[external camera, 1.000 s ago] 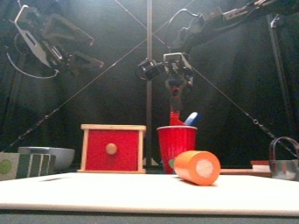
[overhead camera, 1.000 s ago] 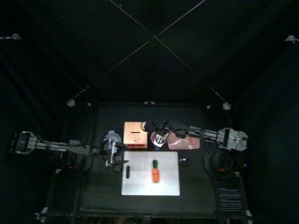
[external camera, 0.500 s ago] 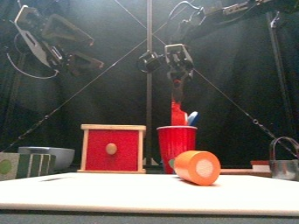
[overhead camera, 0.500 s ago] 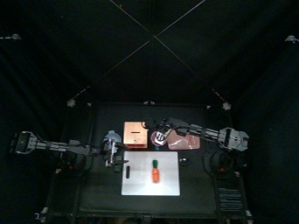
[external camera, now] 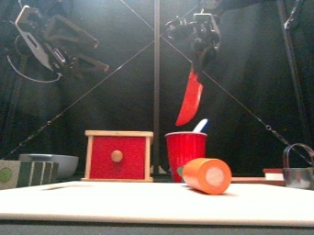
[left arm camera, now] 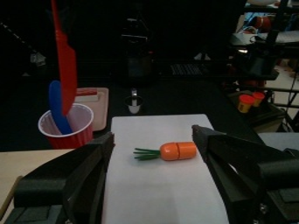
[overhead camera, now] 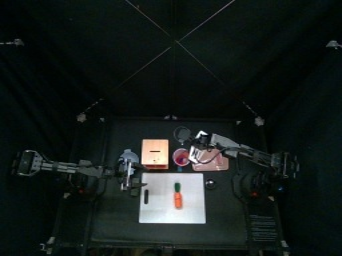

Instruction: Grab knife with other hand

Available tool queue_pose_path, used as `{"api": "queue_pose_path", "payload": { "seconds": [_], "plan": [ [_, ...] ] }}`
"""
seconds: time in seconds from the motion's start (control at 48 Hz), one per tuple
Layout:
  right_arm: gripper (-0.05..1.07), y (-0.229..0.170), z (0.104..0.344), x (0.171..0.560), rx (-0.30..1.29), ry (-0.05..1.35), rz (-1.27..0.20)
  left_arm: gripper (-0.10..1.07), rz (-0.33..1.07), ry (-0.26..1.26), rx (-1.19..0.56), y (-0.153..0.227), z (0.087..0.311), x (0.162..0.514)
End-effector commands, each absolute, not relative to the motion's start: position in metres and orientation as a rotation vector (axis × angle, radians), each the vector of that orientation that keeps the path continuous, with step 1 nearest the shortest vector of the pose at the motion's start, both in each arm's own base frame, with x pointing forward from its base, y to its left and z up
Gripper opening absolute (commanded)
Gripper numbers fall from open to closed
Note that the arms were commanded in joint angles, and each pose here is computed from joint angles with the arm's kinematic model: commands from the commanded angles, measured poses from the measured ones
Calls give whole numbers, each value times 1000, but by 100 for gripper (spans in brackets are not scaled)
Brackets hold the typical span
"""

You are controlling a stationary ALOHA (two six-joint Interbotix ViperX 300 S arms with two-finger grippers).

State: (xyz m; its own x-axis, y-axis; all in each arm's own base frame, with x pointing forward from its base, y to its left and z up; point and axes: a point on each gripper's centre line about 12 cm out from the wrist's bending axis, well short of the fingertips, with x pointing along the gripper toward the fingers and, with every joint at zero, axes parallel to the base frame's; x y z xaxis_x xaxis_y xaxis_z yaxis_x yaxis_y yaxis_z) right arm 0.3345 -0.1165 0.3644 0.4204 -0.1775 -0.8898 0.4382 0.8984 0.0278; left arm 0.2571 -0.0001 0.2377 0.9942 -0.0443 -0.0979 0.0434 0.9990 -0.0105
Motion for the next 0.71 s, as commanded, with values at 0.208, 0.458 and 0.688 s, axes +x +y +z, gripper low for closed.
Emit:
{"api": "queue_pose_path", "payload": {
  "seconds": [0.208,0.458,0.688],
  "plan": [
    [39,-86,370,308,323,868,-357,103,-41,66,-5,1,248,262],
    [39,-55,338,296,399,630,-247,103,-50,56,-2,-1,251,263],
    [38,-33,312,281,411,443,-174,103,-35,61,-47,-1,249,262]
  ]
}}
